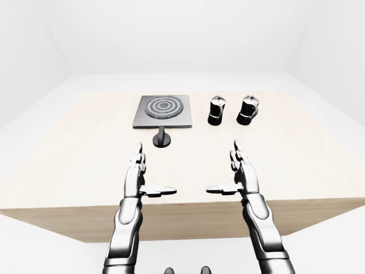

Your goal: Turn off the stove.

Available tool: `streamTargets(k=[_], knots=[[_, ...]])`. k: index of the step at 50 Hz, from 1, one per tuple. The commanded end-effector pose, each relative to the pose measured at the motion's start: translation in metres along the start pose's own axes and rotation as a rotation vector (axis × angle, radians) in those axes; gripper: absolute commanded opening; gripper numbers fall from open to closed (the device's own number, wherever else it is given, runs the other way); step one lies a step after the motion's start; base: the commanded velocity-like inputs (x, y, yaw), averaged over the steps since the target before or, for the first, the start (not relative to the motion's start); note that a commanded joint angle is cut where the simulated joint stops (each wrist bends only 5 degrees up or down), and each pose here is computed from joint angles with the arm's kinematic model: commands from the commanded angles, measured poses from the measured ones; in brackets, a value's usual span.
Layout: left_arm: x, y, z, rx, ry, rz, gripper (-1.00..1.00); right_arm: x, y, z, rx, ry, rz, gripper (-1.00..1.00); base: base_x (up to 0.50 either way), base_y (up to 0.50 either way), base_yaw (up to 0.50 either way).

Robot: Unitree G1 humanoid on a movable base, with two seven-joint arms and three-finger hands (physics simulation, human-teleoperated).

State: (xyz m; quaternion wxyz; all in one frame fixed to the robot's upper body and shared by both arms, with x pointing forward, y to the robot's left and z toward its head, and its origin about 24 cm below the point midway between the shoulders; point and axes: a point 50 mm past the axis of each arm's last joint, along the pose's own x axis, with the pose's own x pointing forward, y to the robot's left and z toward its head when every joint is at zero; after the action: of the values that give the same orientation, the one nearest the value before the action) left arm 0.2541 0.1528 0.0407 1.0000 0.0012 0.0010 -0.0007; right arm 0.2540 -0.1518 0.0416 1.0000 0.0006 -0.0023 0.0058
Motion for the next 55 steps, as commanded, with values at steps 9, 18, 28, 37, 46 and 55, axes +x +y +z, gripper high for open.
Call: streamTargets(k=[9,18,28,37,46,55], knots=[[0.0008,0.0063,-0.0014,0.007,0.007,-0.006,1.00,0.0018,-0.0048,-0.0017,-0.004,0.012,0.016,1.00,0.00,0.00,0.00],[0.0009,0.0058,-0.0018,0.011,0.005,-0.008,1.00,0.0027,-0.0043,-0.0033,-0.003,0.021,0.023,1.00,0.00,0.12,0.00],[0.0014,0.0057,-0.0027,0.011,0.007,-0.009,1.00,0.0036,-0.0039,-0.0053,-0.004,0.028,0.029,1.00,0.00,0.20,0.00],[0.0019,0.0063,-0.0025,0.006,0.009,-0.005,1.00,0.0030,-0.0038,-0.0042,-0.002,0.025,0.028,1.00,0.00,0.18,0.00],[0.0015,0.0060,-0.0029,0.007,0.007,-0.007,1.00,0.0029,-0.0039,-0.0050,0.000,0.025,0.031,1.00,0.00,0.16,0.00],[0.0000,0.0059,-0.0012,0.007,0.006,-0.008,1.00,0.0036,-0.0036,-0.0063,-0.006,0.030,0.032,1.00,0.01,0.13,0.00]])
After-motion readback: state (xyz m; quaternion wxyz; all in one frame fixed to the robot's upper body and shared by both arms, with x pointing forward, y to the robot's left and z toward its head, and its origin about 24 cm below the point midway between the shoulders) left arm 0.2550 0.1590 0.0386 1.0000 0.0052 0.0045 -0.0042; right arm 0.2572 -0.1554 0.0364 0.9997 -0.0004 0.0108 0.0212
